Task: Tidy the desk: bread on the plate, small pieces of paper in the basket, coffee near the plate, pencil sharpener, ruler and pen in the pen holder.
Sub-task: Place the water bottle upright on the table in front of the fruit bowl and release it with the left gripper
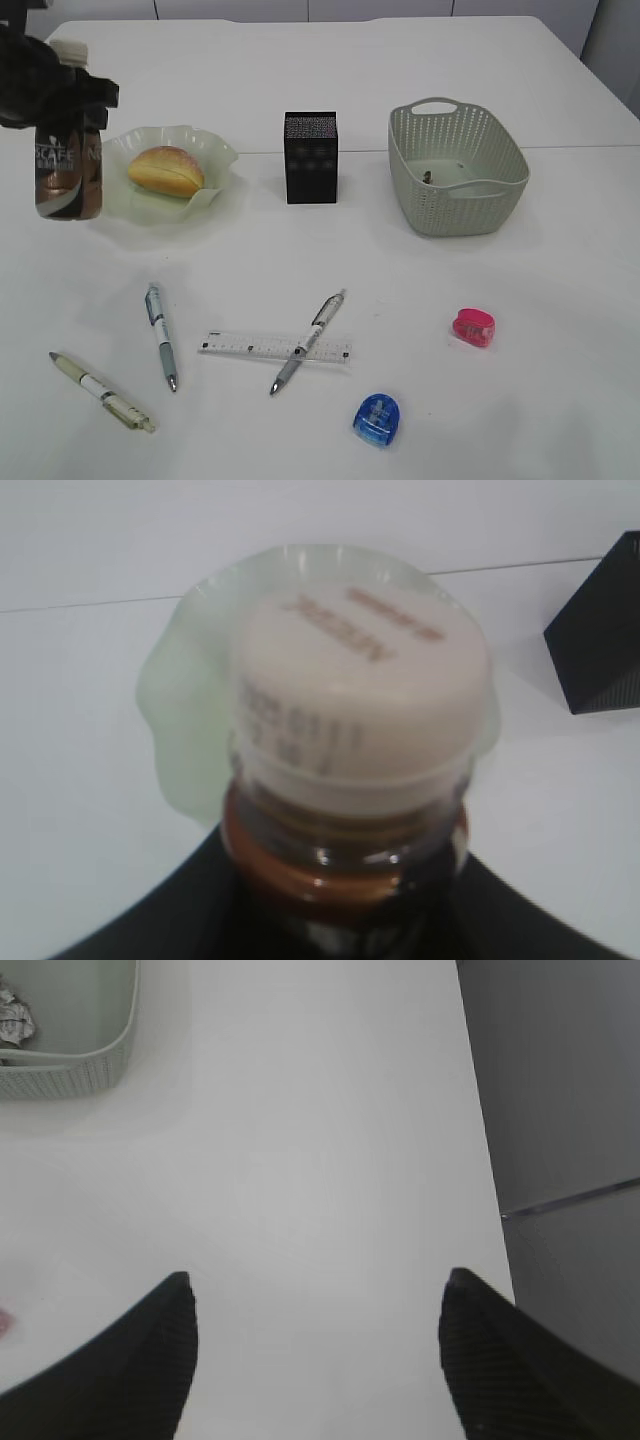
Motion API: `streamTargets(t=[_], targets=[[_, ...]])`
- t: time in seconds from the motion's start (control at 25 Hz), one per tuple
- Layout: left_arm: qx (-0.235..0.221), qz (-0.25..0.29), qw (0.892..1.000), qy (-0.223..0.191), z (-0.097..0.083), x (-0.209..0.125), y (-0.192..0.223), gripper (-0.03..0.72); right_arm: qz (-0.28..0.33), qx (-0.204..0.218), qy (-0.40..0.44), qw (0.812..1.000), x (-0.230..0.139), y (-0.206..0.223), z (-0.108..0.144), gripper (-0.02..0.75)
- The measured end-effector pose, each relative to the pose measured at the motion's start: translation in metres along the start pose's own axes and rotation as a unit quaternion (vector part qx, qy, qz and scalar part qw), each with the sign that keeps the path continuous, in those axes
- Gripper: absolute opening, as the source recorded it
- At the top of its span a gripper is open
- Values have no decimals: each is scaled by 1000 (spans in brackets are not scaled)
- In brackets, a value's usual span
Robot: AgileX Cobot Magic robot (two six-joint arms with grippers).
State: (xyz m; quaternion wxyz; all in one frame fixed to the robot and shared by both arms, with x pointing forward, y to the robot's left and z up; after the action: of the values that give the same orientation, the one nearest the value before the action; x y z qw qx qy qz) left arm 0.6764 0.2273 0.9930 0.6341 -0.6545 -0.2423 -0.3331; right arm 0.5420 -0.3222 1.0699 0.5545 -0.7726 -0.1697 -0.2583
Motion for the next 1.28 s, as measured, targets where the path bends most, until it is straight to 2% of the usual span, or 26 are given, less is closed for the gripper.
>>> streamTargets(t=[0.12,0.2,0.36,0.56,0.72,0.88,1.28], targets=[[-13,-25,1000,1,-4,-18,6,279,-1,-2,-1,1000,0,0,-1,581],[-23,-60,998,1,-6,-21,5,279,-1,-2,-2,1000,0,0,-1,581],[-35,-119,992,-3,-1,-40,9,279,-2,-4,-3,1000,1,0,-1,580],[-37,-206,978,-17,16,-56,3,279,-2,-4,-3,1000,1,0,-1,580],[-38,-263,964,-11,19,-52,-7,279,-3,-4,-3,1000,1,0,-2,580],[-34,-290,956,6,19,-45,-12,279,-8,-2,-3,1000,3,0,-1,580],[-37,-308,950,-14,20,-66,26,279,-10,-3,-4,1000,3,0,-1,580]])
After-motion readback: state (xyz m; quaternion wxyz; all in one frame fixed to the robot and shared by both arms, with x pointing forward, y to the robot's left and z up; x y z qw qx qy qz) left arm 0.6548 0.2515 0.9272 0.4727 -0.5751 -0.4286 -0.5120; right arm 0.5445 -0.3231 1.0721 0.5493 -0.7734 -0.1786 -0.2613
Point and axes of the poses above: a point on each arm's last joint axis where the gripper is mounted, y pointing out along that axis toward the gripper, z along the wrist's bending axis when the last joint is at zero, x = y × z, the point moved 8 cm from there along y, pointing out along that axis toward the gripper, and after that the axes turned 6 degrees about y, right-handed, at the moved point
